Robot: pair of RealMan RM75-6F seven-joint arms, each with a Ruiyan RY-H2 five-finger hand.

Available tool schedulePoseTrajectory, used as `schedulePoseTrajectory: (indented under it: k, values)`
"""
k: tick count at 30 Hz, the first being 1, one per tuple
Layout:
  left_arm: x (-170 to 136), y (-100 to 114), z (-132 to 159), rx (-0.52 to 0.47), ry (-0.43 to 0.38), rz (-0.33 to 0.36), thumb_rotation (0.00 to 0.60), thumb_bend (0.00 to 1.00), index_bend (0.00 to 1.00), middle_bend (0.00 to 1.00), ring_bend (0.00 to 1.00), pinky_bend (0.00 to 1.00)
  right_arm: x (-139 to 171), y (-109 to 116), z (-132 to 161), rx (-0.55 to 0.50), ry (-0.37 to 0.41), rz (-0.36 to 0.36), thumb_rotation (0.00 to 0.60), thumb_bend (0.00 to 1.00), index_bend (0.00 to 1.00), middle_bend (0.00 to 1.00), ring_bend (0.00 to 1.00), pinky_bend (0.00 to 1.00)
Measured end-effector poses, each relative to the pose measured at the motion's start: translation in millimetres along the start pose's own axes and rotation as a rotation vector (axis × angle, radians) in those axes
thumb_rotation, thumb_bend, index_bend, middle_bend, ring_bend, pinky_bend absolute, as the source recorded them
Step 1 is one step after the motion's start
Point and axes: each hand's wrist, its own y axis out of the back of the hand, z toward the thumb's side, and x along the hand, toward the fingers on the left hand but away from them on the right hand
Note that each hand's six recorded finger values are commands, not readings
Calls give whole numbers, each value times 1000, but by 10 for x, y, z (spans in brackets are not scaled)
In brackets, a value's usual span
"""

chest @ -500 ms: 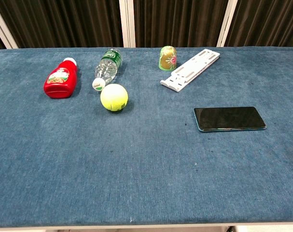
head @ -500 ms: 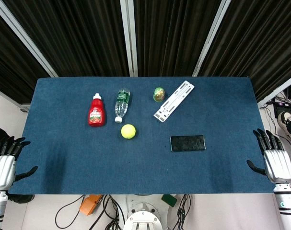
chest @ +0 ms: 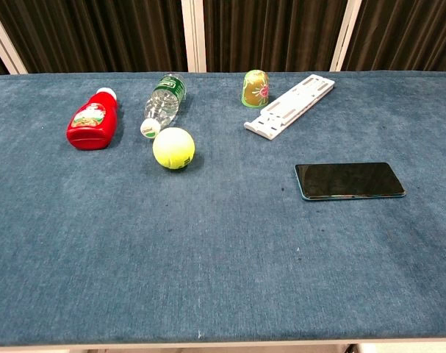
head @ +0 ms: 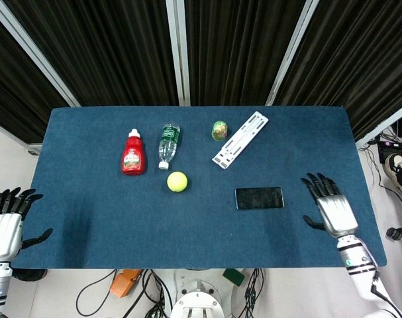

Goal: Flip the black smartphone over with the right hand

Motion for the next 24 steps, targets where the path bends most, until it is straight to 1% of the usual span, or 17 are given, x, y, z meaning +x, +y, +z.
schedulePoseTrajectory:
  k: [2, 5, 7, 10, 16, 24]
  values:
    - [-2, -6, -17, -1, 4, -1, 600, 150, 238, 145, 73, 0, -146, -154, 177, 7, 38, 37, 600, 333, 216, 118, 0, 156]
    - [4, -17, -42, -3, 8, -3, 600, 150, 238, 146, 73, 0, -342, -360, 404, 22, 75, 78, 600, 333, 239, 118, 0, 156]
    - [12, -25, -56, -4, 9, -4, 600, 150, 238, 145, 73, 0, -468, -480, 525, 31, 84, 99, 600, 332, 255, 119, 0, 156]
    - [22, -40, -77, -6, 12, -7, 600, 150, 238, 145, 73, 0, -616, -601, 629, 44, 77, 117, 600, 333, 274, 118, 0, 156]
    - [30, -84, -128, -12, 21, -16, 600, 150, 237, 145, 73, 0, -745, -724, 711, 70, 65, 134, 600, 334, 285, 118, 0, 156]
    - [42, -118, -157, -18, 22, -19, 600, 150, 238, 145, 73, 0, -756, -803, 704, 77, 52, 156, 600, 336, 305, 118, 0, 156]
